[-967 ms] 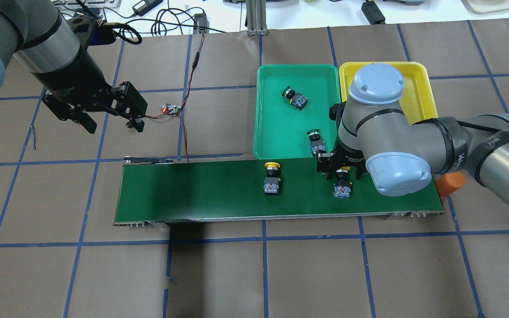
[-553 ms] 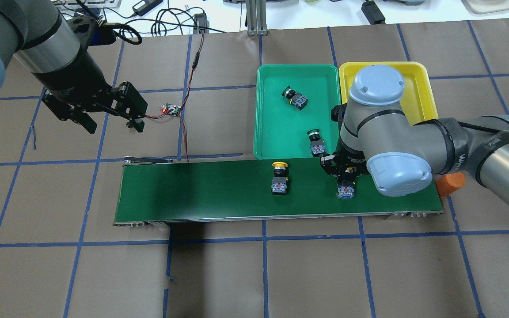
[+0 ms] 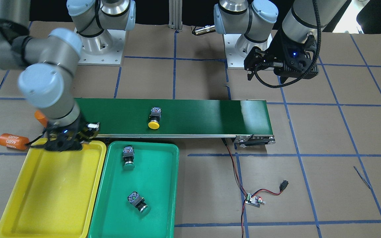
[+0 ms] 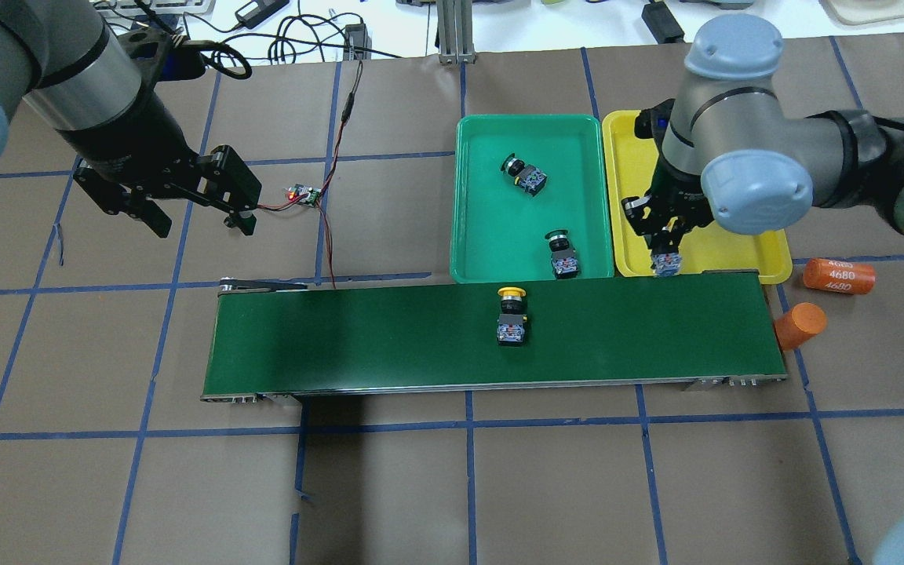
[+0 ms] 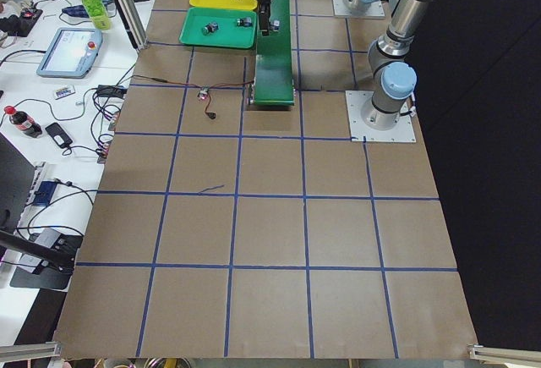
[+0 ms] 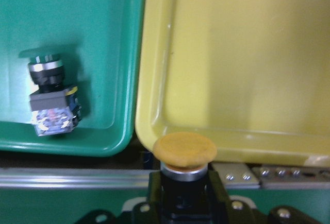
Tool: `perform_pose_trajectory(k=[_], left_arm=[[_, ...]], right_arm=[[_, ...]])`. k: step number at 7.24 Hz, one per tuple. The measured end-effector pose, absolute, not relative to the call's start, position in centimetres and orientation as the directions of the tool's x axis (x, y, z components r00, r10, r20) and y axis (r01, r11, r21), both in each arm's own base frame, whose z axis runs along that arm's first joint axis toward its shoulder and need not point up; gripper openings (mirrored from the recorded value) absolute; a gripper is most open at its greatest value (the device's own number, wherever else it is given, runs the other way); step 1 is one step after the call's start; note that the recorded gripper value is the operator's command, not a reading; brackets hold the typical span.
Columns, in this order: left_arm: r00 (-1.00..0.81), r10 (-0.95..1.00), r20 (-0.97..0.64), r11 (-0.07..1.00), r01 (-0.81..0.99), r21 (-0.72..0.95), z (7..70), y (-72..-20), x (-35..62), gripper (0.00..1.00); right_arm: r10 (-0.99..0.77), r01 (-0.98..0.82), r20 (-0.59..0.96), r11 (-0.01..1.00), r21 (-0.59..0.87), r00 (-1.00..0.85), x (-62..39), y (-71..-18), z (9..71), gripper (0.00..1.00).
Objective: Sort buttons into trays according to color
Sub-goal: 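Lift the yellow button into the yellow tray and release it, then return the right gripper to the belt and grasp the other yellow button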
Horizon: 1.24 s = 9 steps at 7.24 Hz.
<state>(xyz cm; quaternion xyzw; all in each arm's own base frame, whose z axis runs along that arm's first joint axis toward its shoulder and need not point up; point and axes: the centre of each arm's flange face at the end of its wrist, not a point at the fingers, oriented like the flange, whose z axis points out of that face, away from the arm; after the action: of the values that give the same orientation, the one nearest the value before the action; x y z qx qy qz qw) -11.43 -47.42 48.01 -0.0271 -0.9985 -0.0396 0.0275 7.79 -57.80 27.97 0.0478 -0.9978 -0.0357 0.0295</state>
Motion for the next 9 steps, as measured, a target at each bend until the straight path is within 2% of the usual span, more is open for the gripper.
perform_pose_trajectory(k=[1,3,4,6,9], left_arm=[[-0.997,0.052,0.057,0.995,0.056,0.078,48.0,-47.4,-11.4,1.00],[-0.997,0.052,0.057,0.995,0.056,0.078,48.0,-47.4,-11.4,1.00],[-0.997,0.052,0.057,0.995,0.056,0.078,48.0,-47.4,-11.4,1.00],[-0.997,0.052,0.057,0.995,0.056,0.077,48.0,-47.4,-11.4,1.00],[-0.997,0.052,0.057,0.995,0.056,0.077,48.0,-47.4,-11.4,1.00]], right_arm=[[-0.136,-0.132,0.057,0.988,0.082,-0.989,3.9,-61.6,27.3,0.18],[-0.183,-0.174,0.071,0.979,0.108,-0.981,0.3,-65.5,26.2,0.70],[-0.189,-0.180,0.070,0.976,0.119,-0.979,-0.1,-66.0,25.8,0.74],[-0.185,-0.175,0.051,0.972,0.158,-0.981,0.1,-65.6,25.7,0.75],[-0.096,-0.092,0.015,0.979,0.181,-0.995,4.7,-61.1,29.5,0.76]])
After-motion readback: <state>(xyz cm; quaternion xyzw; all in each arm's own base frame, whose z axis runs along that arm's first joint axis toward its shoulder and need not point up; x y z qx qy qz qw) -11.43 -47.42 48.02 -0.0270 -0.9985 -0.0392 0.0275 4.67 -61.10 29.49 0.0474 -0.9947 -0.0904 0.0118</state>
